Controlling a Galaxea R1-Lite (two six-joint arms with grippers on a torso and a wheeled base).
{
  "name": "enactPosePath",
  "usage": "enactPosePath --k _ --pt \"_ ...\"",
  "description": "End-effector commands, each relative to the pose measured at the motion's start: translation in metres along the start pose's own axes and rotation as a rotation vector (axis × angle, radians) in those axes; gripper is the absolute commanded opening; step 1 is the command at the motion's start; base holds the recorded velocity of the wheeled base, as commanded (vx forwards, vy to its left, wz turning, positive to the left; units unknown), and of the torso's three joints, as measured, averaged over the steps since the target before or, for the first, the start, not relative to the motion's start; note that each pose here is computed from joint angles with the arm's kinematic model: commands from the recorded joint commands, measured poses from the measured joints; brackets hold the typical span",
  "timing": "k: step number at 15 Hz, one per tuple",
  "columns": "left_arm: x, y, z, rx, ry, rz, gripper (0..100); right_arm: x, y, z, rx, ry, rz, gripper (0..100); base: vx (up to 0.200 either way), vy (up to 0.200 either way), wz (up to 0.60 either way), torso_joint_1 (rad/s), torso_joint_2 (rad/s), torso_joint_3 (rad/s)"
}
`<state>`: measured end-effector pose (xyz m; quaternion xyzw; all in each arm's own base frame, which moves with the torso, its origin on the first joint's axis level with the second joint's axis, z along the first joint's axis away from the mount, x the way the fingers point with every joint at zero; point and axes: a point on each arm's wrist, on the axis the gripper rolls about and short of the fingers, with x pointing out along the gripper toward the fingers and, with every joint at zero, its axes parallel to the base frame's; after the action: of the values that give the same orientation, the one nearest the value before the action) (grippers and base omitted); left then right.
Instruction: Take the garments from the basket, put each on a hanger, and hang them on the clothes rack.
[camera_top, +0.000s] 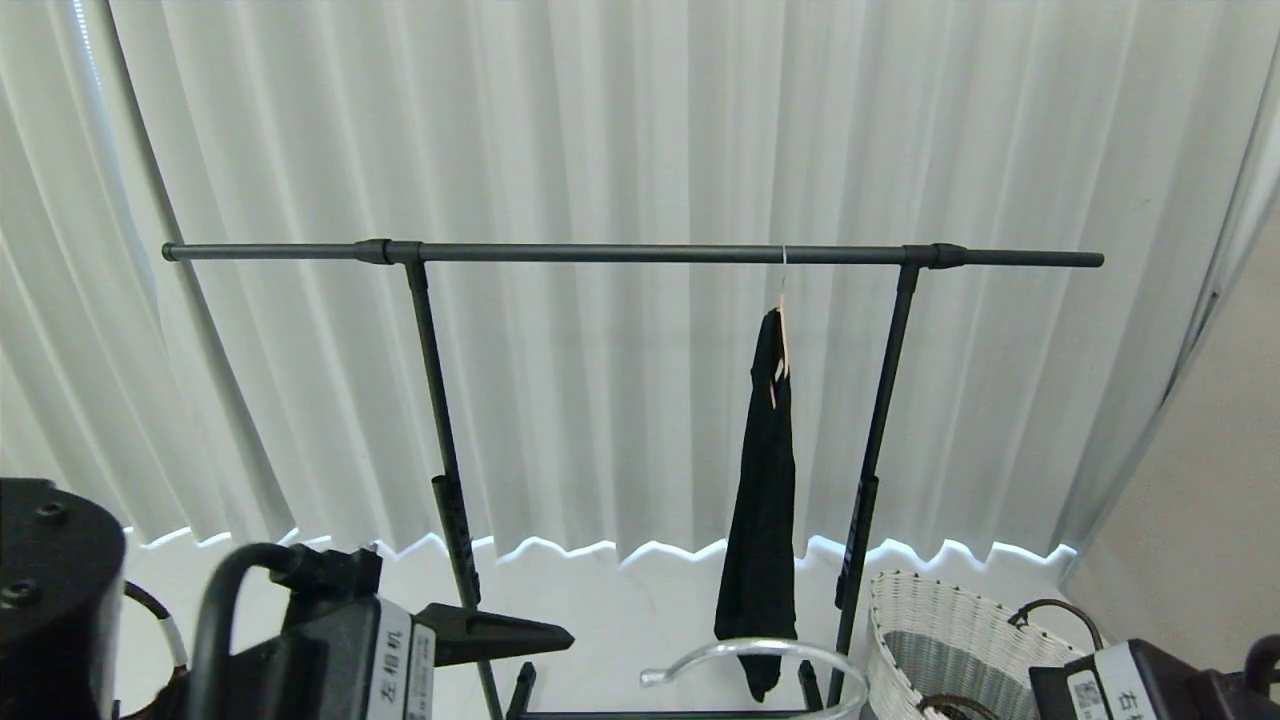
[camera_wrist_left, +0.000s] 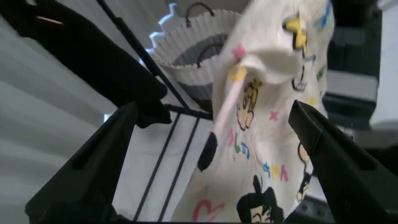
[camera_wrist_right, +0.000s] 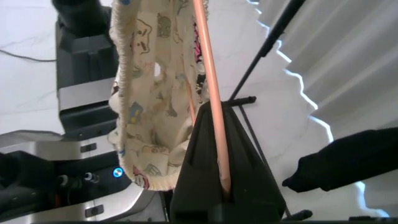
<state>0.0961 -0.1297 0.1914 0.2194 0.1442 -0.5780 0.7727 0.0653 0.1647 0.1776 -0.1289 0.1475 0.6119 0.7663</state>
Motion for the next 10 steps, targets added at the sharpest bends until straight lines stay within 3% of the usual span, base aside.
enactPosePath --k 1,2,3,9,10 --pt "0.0134 0.0021 -0.0069 -0.014 0.055 -0.025 100 0.0014 0.005 0.0002 -0.011 0.002 0.028 0 0.0 0.0 0.0 0.0 0.0 0.0" --pt "0.0143 0.0025 -0.0059 -0.014 0.055 -0.028 100 0.0015 0.0059 0.0003 -0.012 0.002 0.032 0 0.0 0.0 0.0 0.0 0.0 0.0" --pt "0.0149 0.0026 -0.0057 -0.013 0.052 -0.039 0 0.0015 0.0061 0.0007 -0.013 0.001 0.033 0 0.0 0.0 0.0 0.0 0.0 0.0" --pt "0.017 0.0022 -0.0083 -0.028 0.065 -0.045 0 0.0005 0.0061 0.0003 -0.014 0.0 0.026 0 0.0 0.0 0.0 0.0 0.0 0.0" --pt "0.0173 0.0026 -0.0091 -0.033 0.068 -0.043 0 0.0005 0.0061 0.0007 -0.014 -0.002 0.025 100 0.0 0.0 0.0 0.0 0.0 0.0"
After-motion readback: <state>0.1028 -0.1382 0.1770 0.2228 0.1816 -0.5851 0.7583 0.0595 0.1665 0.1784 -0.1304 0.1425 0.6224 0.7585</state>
